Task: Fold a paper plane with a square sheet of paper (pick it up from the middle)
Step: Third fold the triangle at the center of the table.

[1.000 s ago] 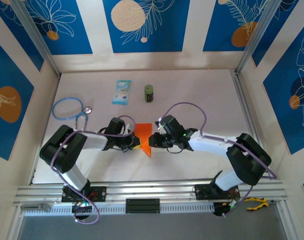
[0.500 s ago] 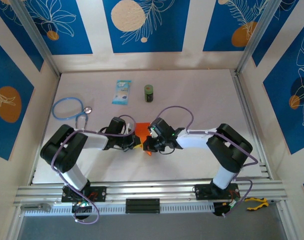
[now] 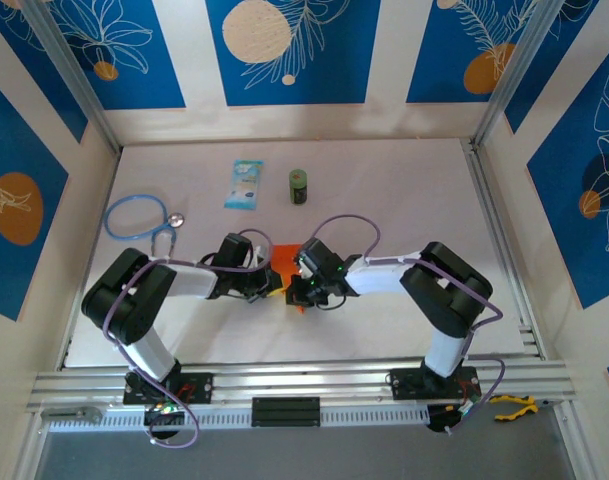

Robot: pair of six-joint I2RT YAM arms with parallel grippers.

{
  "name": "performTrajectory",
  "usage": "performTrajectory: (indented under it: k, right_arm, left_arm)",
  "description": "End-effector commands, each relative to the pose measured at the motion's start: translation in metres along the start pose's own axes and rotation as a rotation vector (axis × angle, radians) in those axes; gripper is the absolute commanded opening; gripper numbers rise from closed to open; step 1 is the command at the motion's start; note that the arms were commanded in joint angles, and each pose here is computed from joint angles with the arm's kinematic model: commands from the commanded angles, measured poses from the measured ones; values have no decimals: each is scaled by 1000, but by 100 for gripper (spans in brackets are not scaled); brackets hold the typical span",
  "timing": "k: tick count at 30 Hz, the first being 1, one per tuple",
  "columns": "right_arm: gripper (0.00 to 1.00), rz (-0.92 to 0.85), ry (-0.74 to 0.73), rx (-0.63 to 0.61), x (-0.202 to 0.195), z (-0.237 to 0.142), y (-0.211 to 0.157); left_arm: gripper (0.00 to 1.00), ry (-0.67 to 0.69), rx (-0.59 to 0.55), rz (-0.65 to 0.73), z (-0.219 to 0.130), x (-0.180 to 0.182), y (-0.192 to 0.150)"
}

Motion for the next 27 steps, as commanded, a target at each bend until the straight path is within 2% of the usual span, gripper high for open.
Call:
performTrajectory:
  k: [1, 11, 18, 27]
  right_arm:
    - [2, 18, -16, 30, -12, -2, -13]
    - [3, 37, 18, 59, -25, -10, -37]
    - [4, 57, 5, 36, -36, -21, -49]
    - [4, -8, 74, -65, -6, -42, -25]
  left_arm:
    - [0, 68, 12, -13, 5, 15, -3]
    - [0, 86, 14, -19, 5, 19, -4]
    - [0, 96, 16, -18, 5, 19, -4]
    - [0, 95, 16, -16, 3, 19, -4]
Point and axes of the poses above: each hand's point on the last joint's axis, 136 mm out from that joint toward the fingers, its own z axis out along the fingers, its own x axis along the line the jaws close on, y = z × x, the point moved 1 cm from there along -z, back along the fingers, and after that the axes turned 3 degrees about -z, right-handed, at the moved point
